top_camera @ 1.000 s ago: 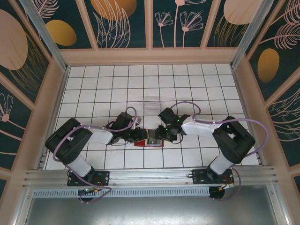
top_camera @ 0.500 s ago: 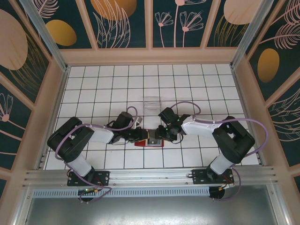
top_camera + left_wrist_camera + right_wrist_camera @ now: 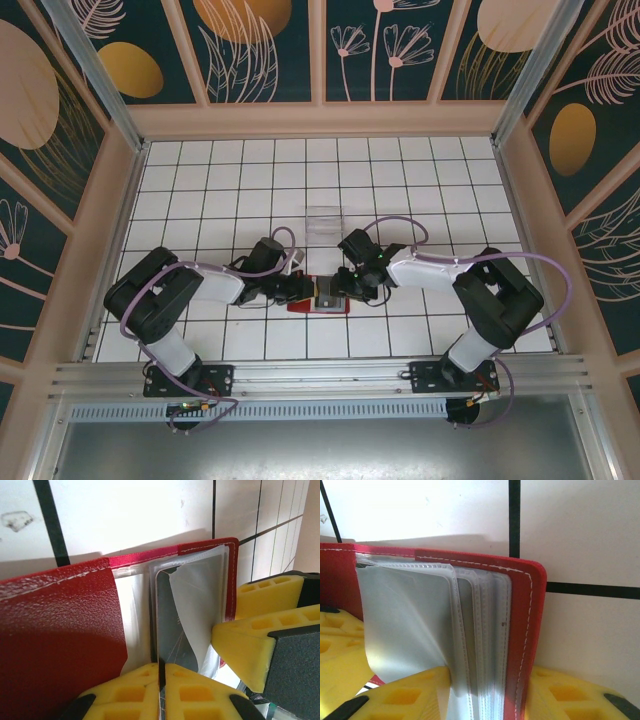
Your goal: Take the credit cards out of the card holder
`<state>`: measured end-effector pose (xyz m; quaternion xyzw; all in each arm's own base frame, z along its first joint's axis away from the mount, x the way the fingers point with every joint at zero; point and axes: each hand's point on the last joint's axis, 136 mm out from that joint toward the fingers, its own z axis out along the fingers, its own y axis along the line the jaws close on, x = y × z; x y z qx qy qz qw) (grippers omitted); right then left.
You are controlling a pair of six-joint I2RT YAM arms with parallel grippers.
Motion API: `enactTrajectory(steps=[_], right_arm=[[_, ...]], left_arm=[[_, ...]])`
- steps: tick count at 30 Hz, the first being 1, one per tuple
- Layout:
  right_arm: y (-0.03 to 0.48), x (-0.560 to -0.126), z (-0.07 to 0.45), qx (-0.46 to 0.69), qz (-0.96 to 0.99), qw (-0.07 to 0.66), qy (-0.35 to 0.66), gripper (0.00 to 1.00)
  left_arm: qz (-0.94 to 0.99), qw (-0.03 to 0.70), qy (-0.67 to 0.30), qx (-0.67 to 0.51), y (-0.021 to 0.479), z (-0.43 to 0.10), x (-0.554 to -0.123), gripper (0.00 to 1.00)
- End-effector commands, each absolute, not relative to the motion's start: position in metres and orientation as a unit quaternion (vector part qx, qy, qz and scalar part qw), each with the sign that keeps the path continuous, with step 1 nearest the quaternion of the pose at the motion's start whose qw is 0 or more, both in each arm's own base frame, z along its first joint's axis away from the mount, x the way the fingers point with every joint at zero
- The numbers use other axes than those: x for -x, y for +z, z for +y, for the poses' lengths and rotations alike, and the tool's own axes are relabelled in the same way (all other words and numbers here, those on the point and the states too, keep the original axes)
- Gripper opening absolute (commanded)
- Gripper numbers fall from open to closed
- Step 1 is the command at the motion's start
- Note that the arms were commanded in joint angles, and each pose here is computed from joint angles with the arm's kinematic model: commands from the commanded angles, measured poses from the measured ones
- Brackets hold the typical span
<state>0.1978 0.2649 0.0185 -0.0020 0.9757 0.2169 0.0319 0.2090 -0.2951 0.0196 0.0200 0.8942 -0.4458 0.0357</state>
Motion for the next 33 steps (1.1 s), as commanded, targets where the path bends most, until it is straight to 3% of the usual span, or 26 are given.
enactTrajectory(steps=[1, 26, 33], right_arm=[[-0.016, -0.182, 0.245, -0.004, 0.986, 0.003, 0.164, 0.41], [-0.012, -0.182, 0.228, -0.019, 0.988, 0.014, 0.151, 0.44], [-0.006, -0.185, 0.23, -0.02, 0.987, 0.021, 0.155, 0.44]], left_arm=[[0.9, 0.032, -0.432, -0.034, 0.015, -0.296, -0.202, 0.07], [0.921, 0.083, -0.379, -0.044, 0.034, -0.263, -0.206, 0.03], [0.924, 0.126, -0.352, -0.079, 0.053, -0.255, -0.214, 0.0]])
